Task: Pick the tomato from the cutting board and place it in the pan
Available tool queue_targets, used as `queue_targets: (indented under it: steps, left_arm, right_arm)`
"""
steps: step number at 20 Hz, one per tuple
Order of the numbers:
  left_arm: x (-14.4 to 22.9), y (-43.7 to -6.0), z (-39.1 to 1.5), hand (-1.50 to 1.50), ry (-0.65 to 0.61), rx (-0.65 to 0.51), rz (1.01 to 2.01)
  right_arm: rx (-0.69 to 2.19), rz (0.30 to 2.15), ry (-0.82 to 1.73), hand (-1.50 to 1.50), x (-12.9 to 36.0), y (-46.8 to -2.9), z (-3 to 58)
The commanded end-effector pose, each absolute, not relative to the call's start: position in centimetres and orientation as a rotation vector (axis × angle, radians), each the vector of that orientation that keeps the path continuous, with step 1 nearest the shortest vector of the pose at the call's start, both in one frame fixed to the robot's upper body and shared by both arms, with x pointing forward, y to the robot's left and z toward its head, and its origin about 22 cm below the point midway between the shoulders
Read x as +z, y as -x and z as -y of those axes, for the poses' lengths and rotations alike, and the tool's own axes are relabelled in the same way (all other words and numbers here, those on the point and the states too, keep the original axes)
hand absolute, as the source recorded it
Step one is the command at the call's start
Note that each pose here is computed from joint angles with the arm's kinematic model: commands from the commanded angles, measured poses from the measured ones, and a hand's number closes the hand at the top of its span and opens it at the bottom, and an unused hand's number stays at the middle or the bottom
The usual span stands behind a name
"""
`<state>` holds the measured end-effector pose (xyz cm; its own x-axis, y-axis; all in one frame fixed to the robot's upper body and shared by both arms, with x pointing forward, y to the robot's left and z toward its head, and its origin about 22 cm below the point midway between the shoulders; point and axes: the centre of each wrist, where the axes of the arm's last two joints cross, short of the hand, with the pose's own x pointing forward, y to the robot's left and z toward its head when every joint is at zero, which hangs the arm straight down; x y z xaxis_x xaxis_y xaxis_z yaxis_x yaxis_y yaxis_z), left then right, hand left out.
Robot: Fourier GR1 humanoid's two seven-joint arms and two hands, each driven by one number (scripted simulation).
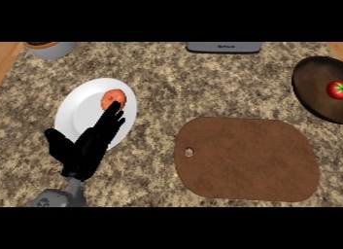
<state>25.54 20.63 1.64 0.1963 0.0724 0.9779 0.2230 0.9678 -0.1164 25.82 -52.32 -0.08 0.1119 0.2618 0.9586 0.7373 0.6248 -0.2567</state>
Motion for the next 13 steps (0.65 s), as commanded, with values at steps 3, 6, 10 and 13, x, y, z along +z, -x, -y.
queue_targets:
  steps: [3,6,10,13]
  left_arm:
    - [1.8,-25.4,-20.6,0.00,0.242,-0.108,1.375]
    - [1.4,-25.5,-20.2,0.00,0.238,-0.094,1.372]
    - [2.5,-25.1,-21.6,0.00,0.247,-0.097,1.352]
    - [0.9,-26.4,-21.6,0.00,0.242,-0.099,1.351]
  right_arm:
    - [-0.394,1.489,0.814,-1.50,-1.8,-22.4,53.5]
    - [-0.383,1.528,0.806,-1.50,-1.0,-22.6,54.0]
    - [-0.338,1.512,0.795,-1.50,-2.2,-21.6,53.7]
    - [-0.335,1.527,0.766,-1.50,-2.8,-19.4,54.5]
